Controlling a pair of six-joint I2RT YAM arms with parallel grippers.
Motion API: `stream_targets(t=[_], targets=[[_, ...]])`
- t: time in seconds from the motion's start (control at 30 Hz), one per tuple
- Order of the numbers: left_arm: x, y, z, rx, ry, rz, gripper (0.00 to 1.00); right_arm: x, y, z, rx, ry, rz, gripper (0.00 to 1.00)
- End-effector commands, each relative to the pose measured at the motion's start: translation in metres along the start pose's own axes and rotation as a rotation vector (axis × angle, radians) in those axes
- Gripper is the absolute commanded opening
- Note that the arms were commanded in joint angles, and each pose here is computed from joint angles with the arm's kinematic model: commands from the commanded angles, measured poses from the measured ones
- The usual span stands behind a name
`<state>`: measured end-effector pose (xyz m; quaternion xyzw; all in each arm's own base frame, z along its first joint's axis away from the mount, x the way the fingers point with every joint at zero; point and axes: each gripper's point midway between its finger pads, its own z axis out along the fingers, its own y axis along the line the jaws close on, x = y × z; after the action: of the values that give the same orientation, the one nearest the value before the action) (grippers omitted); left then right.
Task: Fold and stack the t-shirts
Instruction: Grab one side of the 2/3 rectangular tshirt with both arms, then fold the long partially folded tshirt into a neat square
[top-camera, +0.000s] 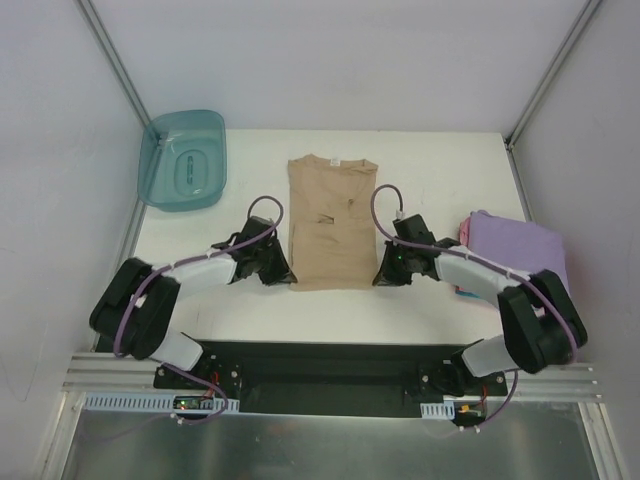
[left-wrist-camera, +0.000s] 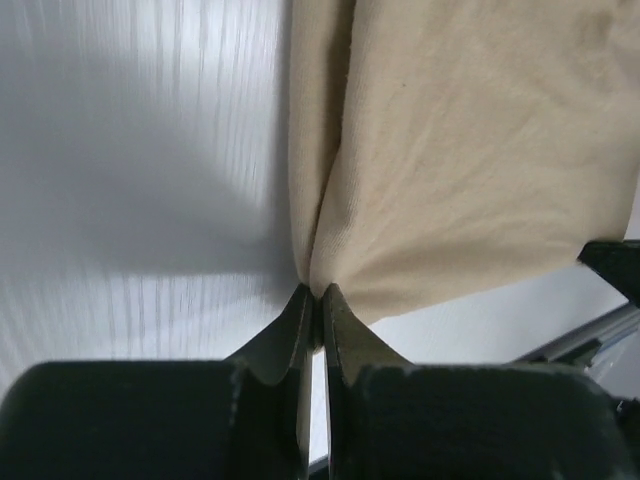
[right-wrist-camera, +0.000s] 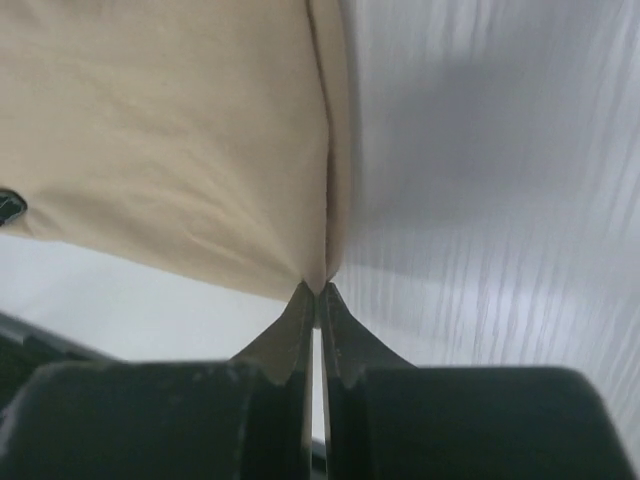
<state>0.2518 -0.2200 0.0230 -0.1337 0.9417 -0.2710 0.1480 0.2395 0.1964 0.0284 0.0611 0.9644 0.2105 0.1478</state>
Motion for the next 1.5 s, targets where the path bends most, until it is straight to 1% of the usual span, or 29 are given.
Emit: stream_targets(t=[0.0, 0.03, 0.07, 0.1, 0.13, 0.17, 0.2, 0.27, 0.4, 0.43, 0.47, 0.57, 0.7, 0.73, 0.8, 0.83, 0.9, 0.97, 1.0, 1.03, 1.1, 1.13, 1.2, 1.23, 1.3, 1.33, 1.37, 1.4, 1.47], targets=[[0.028, -0.003, -0.045, 0.046, -0.035, 0.034, 0.0, 0.042, 0.008, -0.042, -0.083, 0.09, -0.065, 0.01], [0.04, -0.003, -0.051, 0.054, -0.029, 0.058, 0.0, 0.05, 0.017, -0.054, -0.13, 0.1, -0.085, 0.01], [0.043, -0.01, -0.067, 0.09, -0.061, 0.071, 0.0, 0.061, 0.025, -0.062, -0.183, 0.134, -0.088, 0.01], [0.047, -0.012, -0.073, 0.108, -0.065, 0.076, 0.0, 0.077, 0.035, -0.073, -0.251, 0.201, -0.086, 0.01], [0.055, -0.012, -0.078, 0.123, -0.058, 0.071, 0.0, 0.086, 0.042, -0.08, -0.272, 0.219, -0.11, 0.01], [0.056, -0.021, -0.091, 0.174, -0.079, 0.075, 0.0, 0.088, 0.048, -0.092, -0.294, 0.2, -0.129, 0.01], [0.061, -0.021, -0.097, 0.192, -0.071, 0.072, 0.0, 0.096, 0.043, -0.099, -0.265, 0.225, -0.134, 0.01], [0.063, -0.031, -0.115, 0.26, -0.104, 0.07, 0.0, 0.096, 0.049, -0.122, -0.28, 0.206, -0.177, 0.01], [0.057, -0.044, -0.139, 0.34, -0.172, 0.094, 0.0, 0.083, 0.061, -0.149, -0.305, 0.151, -0.227, 0.01], [0.05, -0.048, -0.145, 0.343, -0.212, 0.106, 0.0, 0.078, 0.062, -0.151, -0.299, 0.14, -0.23, 0.01], [0.046, -0.049, -0.147, 0.338, -0.231, 0.111, 0.0, 0.071, 0.065, -0.157, -0.293, 0.122, -0.238, 0.01], [0.027, -0.052, -0.151, 0.303, -0.309, 0.123, 0.0, 0.046, 0.058, -0.152, -0.221, 0.057, -0.243, 0.01], [-0.006, -0.066, -0.16, 0.246, -0.41, 0.142, 0.0, 0.01, 0.066, -0.151, -0.231, -0.012, -0.224, 0.01], [-0.012, -0.064, -0.154, 0.21, -0.41, 0.143, 0.0, 0.0, 0.065, -0.149, -0.22, -0.025, -0.217, 0.01], [-0.03, -0.073, -0.16, 0.189, -0.458, 0.145, 0.0, -0.023, 0.072, -0.153, -0.228, -0.083, -0.212, 0.01], [-0.04, -0.069, -0.152, 0.148, -0.457, 0.137, 0.0, -0.031, 0.072, -0.149, -0.222, -0.084, -0.213, 0.01], [-0.054, -0.075, -0.154, 0.143, -0.471, 0.123, 0.0, -0.047, 0.073, -0.149, -0.217, -0.107, -0.205, 0.01], [-0.068, -0.068, -0.144, 0.096, -0.468, 0.103, 0.0, -0.066, 0.076, -0.146, -0.207, -0.121, -0.202, 0.01], [-0.076, -0.075, -0.146, 0.11, -0.477, 0.105, 0.0, -0.074, 0.074, -0.145, -0.199, -0.127, -0.192, 0.01], [-0.082, -0.072, -0.137, 0.087, -0.464, 0.111, 0.0, -0.084, 0.078, -0.147, -0.204, -0.141, -0.193, 0.01], [-0.098, -0.078, -0.138, 0.086, -0.484, 0.11, 0.0, -0.096, 0.071, -0.135, -0.17, -0.129, -0.169, 0.01], [-0.102, -0.074, -0.128, 0.06, -0.463, 0.117, 0.0, -0.101, 0.067, -0.132, -0.148, -0.132, -0.161, 0.01], [-0.119, -0.078, -0.127, 0.052, -0.477, 0.12, 0.0, -0.117, 0.055, -0.124, -0.086, -0.149, -0.136, 0.01], [-0.123, -0.074, -0.116, 0.033, -0.453, 0.116, 0.0, -0.122, 0.053, -0.121, -0.072, -0.153, -0.13, 0.01], [-0.139, -0.077, -0.113, 0.029, -0.463, 0.114, 0.0, -0.136, 0.046, -0.115, -0.039, -0.163, -0.118, 0.01], [-0.138, -0.077, -0.099, 0.031, -0.412, 0.117, 0.0, -0.141, 0.045, -0.113, -0.029, -0.167, -0.118, 0.01], [-0.142, -0.077, -0.094, 0.03, -0.398, 0.115, 0.0, -0.15, 0.045, -0.114, -0.019, -0.184, -0.122, 0.01], [-0.151, -0.083, -0.094, 0.039, -0.404, 0.119, 0.0, -0.155, 0.039, -0.104, 0.001, -0.173, -0.123, 0.01], [-0.157, -0.078, -0.076, 0.018, -0.369, 0.109, 0.0, -0.165, 0.031, -0.097, 0.048, -0.173, -0.125, 0.01]])
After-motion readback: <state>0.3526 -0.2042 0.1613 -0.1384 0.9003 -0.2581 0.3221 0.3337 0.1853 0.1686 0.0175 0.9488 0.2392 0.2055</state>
